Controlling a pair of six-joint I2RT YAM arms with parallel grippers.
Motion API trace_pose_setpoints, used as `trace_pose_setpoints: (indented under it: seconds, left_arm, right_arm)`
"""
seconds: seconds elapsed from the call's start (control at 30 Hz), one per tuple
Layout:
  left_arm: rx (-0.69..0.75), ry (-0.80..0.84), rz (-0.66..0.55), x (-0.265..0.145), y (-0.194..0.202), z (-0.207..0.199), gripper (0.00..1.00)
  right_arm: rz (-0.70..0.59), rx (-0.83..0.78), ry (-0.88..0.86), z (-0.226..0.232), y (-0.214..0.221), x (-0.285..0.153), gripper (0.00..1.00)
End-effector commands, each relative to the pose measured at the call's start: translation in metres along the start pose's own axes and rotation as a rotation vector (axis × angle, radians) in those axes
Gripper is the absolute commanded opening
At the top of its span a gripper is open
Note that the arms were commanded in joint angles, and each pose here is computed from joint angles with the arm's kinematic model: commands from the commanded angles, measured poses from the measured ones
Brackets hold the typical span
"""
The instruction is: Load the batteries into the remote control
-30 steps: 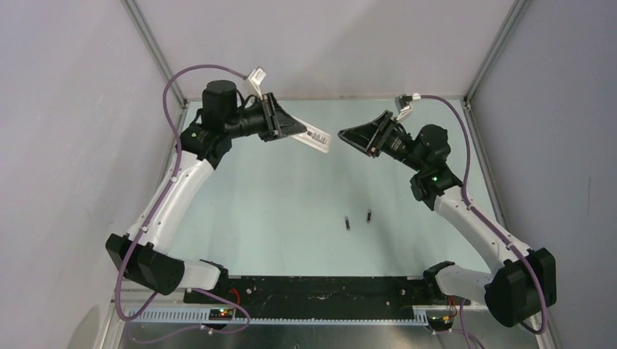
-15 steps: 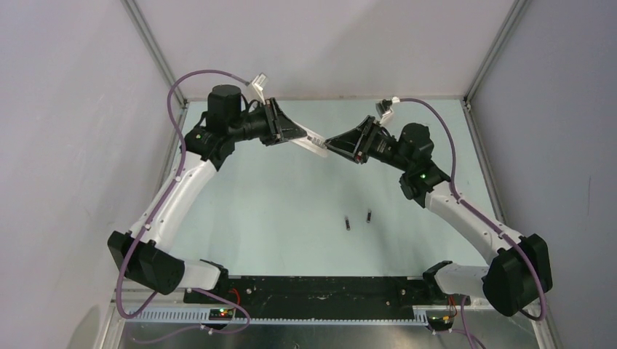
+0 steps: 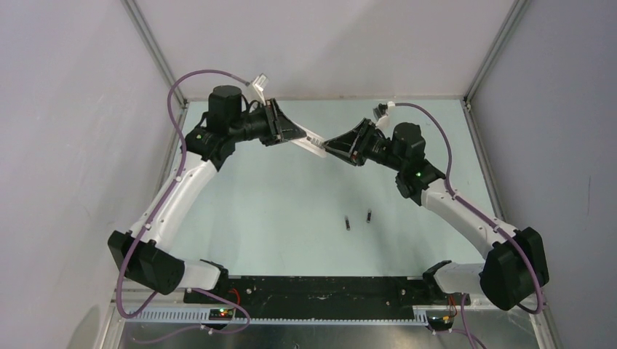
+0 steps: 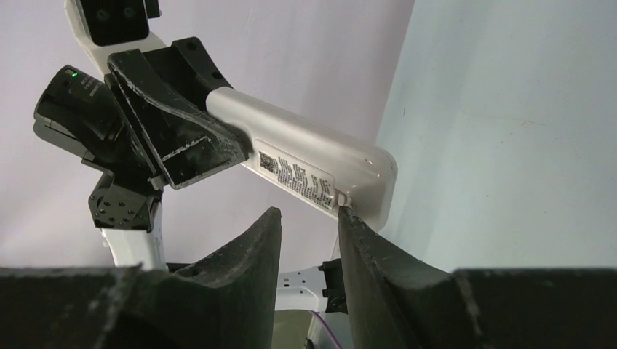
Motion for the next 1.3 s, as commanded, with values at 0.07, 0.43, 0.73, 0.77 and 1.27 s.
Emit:
trace_pose_setpoints:
  seconds: [0.07,0.43,0.73,0.77,1.27]
  left_arm:
    - [0.050,0.046,0.000,-0.001,0.002,-0.009,0.00]
    - [0.076,0.063,-0.003,-0.003,0.003,-0.016,0.00]
    - [0.094,0.049,-0.028,-0.004,0.003,-0.013,0.00]
    - [0.097,0.044,-0.034,-0.004,0.003,-0.013,0.00]
    - [0.126,0.034,-0.033,-0.001,0.008,-0.012,0.00]
  right_arm:
    - [-0.033,0.025,-0.020,0.010,-0.009,0.009,0.38]
    - [-0.028,0.070,0.018,0.003,-0.005,0.016,0.36]
    - [-0.050,0.088,0.064,0.001,-0.005,0.014,0.35]
    - [-0.056,0.088,0.071,0.001,-0.006,0.013,0.35]
    - [-0.019,0.089,0.160,-0.012,-0.002,0.022,0.34]
Point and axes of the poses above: each gripper's point midway between its finger pads, its own x axis out along the fingers, its own z axis along the line the jaws close on, y = z × x, the point moved 8 cm from there along -x, back along the fingers, and after that the axes turned 11 degrees about -x, right-handed, at the moved point
